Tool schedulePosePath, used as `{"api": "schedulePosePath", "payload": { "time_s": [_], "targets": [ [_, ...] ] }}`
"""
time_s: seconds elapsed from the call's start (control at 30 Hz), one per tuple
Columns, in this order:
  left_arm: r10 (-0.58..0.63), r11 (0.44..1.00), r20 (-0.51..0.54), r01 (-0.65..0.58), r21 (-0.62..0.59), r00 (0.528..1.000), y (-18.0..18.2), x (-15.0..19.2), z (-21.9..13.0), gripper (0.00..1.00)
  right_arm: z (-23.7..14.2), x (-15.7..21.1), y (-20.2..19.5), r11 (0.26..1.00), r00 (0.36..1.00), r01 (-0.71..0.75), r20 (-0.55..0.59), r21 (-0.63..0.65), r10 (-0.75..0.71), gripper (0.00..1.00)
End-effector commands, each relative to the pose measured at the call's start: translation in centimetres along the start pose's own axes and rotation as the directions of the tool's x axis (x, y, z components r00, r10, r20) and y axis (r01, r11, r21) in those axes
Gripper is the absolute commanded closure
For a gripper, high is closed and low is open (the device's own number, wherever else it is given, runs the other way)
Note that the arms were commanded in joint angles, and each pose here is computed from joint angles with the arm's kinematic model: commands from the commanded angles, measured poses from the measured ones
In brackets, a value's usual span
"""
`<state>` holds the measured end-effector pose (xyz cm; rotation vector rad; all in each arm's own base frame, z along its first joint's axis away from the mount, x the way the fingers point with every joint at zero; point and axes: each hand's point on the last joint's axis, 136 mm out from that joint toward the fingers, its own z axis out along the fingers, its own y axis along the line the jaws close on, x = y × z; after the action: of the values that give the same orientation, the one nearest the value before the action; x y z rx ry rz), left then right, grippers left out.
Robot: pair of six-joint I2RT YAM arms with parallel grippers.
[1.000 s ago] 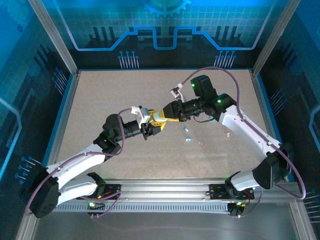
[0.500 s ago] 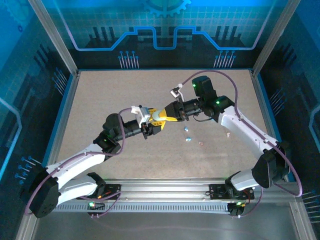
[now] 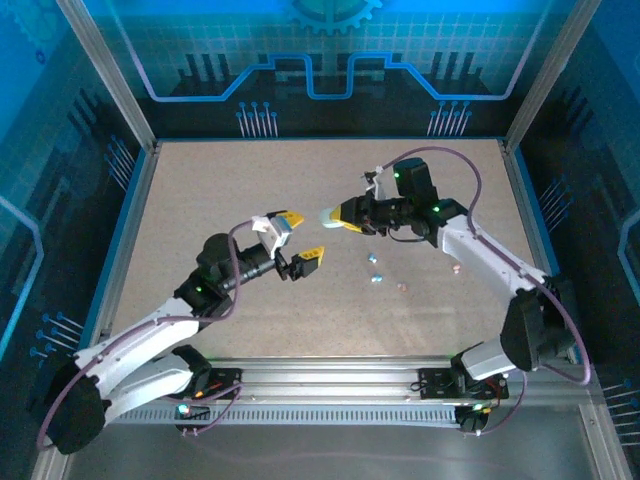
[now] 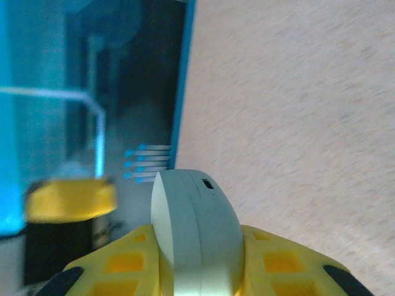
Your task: Insert wireless bluetooth earbuds into charging case
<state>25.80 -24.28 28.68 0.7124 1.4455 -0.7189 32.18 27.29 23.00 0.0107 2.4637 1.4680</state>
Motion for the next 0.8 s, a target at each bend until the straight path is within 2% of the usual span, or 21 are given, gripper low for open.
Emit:
{"api": "schedulePosePath", "payload": {
  "time_s": [0.0, 0.2, 0.4, 0.57, 0.67, 0.73, 0.77],
  "targets": [
    [-0.036, 0.987, -0.013, 0.033, -0.156, 0.999, 2.3, 0.3, -1.4, 0.09, 2.8, -2.7, -7.1, 0.984, 0.997, -0.056, 0.065, 0.172, 0.046, 0.88],
    [-0.203, 0.929, -0.129, 0.15, -0.338, 0.971, 4.9, 1.2, -2.4, 0.01, 7.7, -5.0, -12.1, 0.963, 0.994, -0.105, 0.052, 0.247, 0.095, 0.86],
    [-0.337, 0.878, -0.205, 0.228, -0.421, 0.919, 6.0, 2.3, -2.2, 0.01, 11.3, -6.3, -15.0, 0.952, 0.989, -0.149, 0.046, 0.267, 0.142, 0.84],
    [-0.393, 0.853, -0.208, 0.271, -0.445, 0.896, 6.4, 2.5, -1.9, 0.01, 12.7, -6.8, -17.5, 0.925, 0.982, -0.185, 0.082, 0.331, 0.168, 0.82],
    [-0.393, 0.852, -0.196, 0.276, -0.444, 0.898, 6.4, 2.1, -2.0, 0.01, 13.5, -6.5, -18.7, 0.912, 0.979, -0.204, 0.078, 0.355, 0.189, 0.78],
    [-0.374, 0.86, -0.191, 0.262, -0.439, 0.908, 6.4, 1.8, -2.1, 0.01, 13.9, -6.0, -19.1, 0.906, 0.978, -0.208, 0.063, 0.37, 0.198, 0.73],
    [-0.363, 0.863, -0.187, 0.254, -0.436, 0.913, 6.4, 1.7, -2.2, 0.01, 13.9, -5.8, -19.3, 0.903, 0.978, -0.207, 0.06, 0.377, 0.2, 0.67]
  ]
}}
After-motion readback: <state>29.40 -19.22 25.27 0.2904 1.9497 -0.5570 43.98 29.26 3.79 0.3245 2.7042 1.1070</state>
